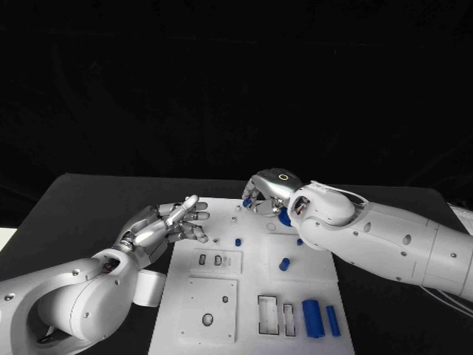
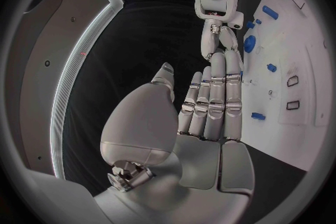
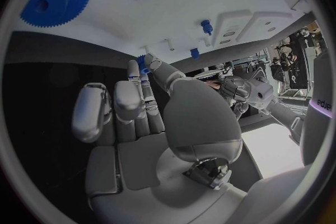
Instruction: Assemble the parts on the task board
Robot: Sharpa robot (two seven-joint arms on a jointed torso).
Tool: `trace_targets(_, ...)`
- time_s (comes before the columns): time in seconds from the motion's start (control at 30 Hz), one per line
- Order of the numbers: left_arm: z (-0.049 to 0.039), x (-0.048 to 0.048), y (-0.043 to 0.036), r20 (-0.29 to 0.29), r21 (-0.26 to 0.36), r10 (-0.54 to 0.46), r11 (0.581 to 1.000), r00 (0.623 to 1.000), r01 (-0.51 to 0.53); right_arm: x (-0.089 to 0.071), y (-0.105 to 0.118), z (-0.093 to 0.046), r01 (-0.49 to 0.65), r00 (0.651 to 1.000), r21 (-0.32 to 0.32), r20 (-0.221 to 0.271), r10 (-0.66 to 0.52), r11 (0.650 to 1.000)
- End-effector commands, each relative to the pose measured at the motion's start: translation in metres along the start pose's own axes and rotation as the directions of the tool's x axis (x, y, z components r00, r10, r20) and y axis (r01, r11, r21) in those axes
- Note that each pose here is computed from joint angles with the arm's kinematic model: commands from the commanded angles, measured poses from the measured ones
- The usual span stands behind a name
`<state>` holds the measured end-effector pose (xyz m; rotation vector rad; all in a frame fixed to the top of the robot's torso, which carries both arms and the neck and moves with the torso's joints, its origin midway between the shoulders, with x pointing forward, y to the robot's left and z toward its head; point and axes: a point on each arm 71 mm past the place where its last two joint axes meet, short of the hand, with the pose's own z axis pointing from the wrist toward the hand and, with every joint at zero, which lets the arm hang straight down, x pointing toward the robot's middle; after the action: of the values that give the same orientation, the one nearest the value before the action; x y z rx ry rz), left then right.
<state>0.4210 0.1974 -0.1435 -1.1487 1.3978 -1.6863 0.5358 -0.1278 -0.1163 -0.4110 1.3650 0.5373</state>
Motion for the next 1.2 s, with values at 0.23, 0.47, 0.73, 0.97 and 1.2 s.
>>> trace_targets(0.23,0.0011,0.0021,-0.0006,-0.024,0.003,-0.011,1.0,1.0,0.011,0.0012,0.0061,0.0067,0.012,1.0,-0.017,0.013,-0.011,1.0)
trace_targets(0.47,0.0014,0.0021,-0.0005,-0.024,0.003,-0.011,1.0,1.0,0.011,0.0029,0.009,0.0092,0.011,1.0,-0.023,0.002,-0.011,1.0)
trace_targets(0.73,0.0014,0.0034,-0.0005,-0.029,0.002,-0.013,1.0,1.0,0.013,0.0067,0.0062,0.011,0.018,0.999,-0.005,-0.035,-0.018,1.0)
trace_targets(0.97,0.0016,0.0029,-0.0004,-0.028,0.002,-0.012,1.0,1.0,0.012,0.0082,0.0033,0.0105,0.026,0.998,0.008,-0.054,-0.025,1.0)
trace_targets(1.2,0.0018,0.0028,-0.0003,-0.027,0.001,-0.012,1.0,1.0,0.012,0.0041,0.0033,0.0109,0.018,1.0,0.009,0.005,-0.018,1.0)
